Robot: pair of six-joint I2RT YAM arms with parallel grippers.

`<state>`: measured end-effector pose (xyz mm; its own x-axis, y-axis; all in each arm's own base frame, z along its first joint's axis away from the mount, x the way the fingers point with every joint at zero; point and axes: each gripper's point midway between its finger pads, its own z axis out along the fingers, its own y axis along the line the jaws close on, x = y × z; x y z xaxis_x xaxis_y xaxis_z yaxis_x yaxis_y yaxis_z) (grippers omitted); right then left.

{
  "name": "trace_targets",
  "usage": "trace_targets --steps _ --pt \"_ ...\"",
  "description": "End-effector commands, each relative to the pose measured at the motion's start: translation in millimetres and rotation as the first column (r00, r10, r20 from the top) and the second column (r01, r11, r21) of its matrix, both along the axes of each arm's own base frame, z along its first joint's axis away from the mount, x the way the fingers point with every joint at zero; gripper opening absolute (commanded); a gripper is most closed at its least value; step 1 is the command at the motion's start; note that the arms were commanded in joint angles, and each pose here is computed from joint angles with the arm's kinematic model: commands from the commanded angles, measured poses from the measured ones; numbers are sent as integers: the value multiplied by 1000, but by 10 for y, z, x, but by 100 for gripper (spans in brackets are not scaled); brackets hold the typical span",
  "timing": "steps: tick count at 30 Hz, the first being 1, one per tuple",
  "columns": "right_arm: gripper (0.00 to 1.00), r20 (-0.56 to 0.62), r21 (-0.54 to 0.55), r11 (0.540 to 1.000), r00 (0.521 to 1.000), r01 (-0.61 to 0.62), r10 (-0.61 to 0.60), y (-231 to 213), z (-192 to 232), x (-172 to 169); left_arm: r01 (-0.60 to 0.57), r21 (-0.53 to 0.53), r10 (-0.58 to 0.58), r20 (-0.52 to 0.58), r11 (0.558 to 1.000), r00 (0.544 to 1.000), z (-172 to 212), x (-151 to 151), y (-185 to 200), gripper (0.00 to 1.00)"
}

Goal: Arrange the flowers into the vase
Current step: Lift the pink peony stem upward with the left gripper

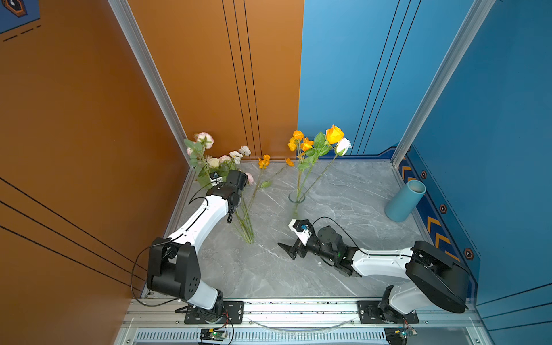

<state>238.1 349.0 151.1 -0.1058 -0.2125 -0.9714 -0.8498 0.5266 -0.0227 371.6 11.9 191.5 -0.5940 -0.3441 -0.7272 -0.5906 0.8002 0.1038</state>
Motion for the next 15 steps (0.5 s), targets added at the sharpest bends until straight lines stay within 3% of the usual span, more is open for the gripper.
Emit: trace_targets --steps 1,4,7,13,15 --pt "100 12 89 995 999 40 -41 -94 202 46 -14 129 5 69 991 998 475 -109 55 0" --pt "100 26 99 992 997 76 -79 -171 229 78 6 91 -22 171 996 985 764 -135 -94 0" --pt "100 51 117 985 990 124 -130 -279 288 120 92 59 -106 313 994 944 1082 -82 -378 0" --pt "100 85 130 965 967 227 -239 -522 359 232 275 27 -234 607 961 759 1799 -32 -1025 0" --pt "100 85 148 954 958 260 -275 -608 387 264 323 28 -249 700 946 669 2053 -37 -1227 0"
